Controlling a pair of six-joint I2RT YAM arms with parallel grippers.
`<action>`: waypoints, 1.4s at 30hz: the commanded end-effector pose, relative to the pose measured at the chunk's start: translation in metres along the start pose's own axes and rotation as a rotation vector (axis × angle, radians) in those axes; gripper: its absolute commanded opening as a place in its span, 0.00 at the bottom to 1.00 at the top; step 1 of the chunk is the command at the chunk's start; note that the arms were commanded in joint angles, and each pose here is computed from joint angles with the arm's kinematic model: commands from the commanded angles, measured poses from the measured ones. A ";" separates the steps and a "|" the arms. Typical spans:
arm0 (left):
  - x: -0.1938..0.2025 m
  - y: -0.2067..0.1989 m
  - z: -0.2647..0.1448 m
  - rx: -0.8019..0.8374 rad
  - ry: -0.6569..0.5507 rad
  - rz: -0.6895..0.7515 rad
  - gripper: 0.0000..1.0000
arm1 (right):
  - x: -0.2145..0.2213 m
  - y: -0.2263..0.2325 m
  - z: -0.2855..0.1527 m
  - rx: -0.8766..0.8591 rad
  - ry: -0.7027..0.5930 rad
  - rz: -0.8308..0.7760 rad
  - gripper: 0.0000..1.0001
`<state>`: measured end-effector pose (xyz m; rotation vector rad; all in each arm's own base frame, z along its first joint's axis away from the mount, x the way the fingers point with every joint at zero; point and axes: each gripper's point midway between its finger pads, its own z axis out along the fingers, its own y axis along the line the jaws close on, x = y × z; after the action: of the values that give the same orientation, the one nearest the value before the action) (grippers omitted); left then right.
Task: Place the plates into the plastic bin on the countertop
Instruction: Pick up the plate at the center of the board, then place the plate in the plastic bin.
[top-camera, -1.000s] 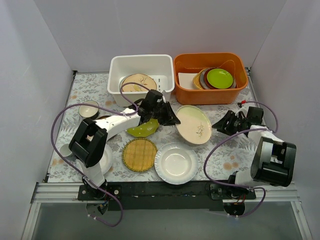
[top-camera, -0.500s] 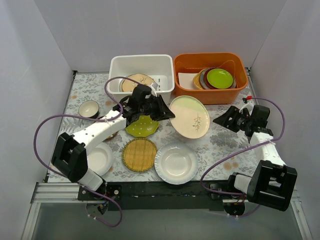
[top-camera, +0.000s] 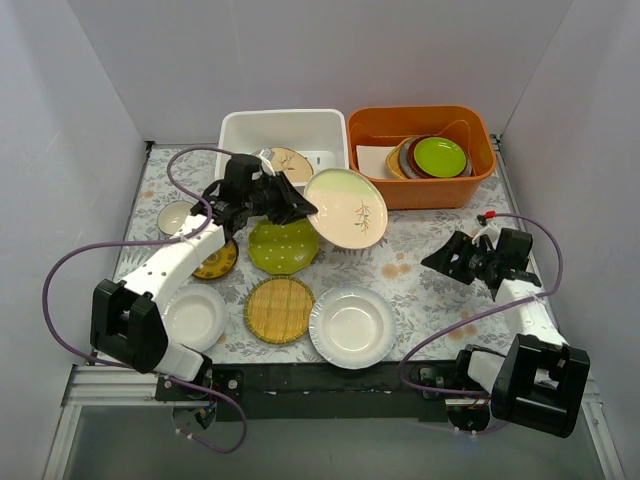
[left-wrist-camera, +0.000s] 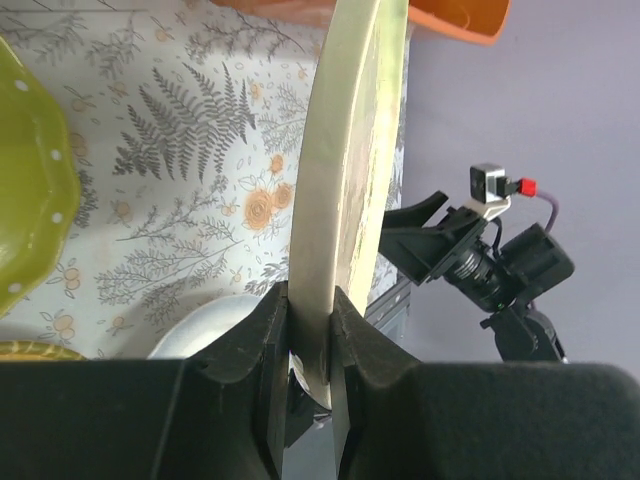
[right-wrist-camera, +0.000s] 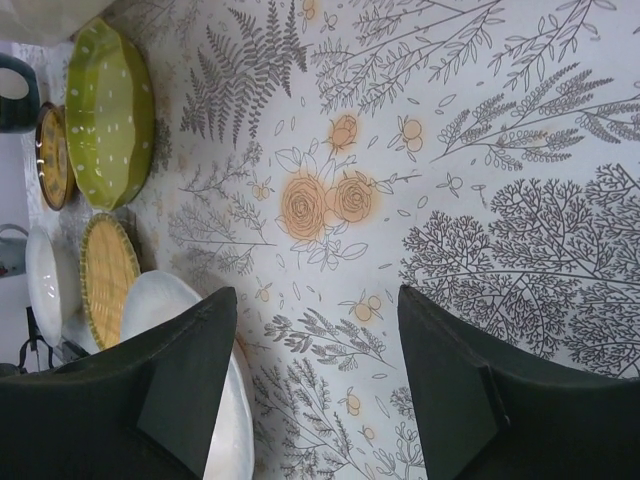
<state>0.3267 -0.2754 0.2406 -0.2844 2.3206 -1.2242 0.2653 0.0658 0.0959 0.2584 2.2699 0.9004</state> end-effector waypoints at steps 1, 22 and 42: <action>-0.044 -0.069 -0.053 0.233 -0.110 0.074 0.00 | 0.008 -0.003 -0.004 0.012 0.008 -0.039 0.73; -0.198 0.005 -0.066 0.142 -0.299 -0.019 0.00 | 0.036 -0.010 -0.003 0.014 0.061 0.001 0.73; -0.260 0.058 -0.045 0.131 -0.337 -0.098 0.00 | 0.039 -0.011 0.000 -0.001 0.077 0.007 0.74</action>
<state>0.5203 -0.0968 0.2413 -0.6936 2.0831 -1.1610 0.2366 0.0713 0.0685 0.2617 2.3539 0.9135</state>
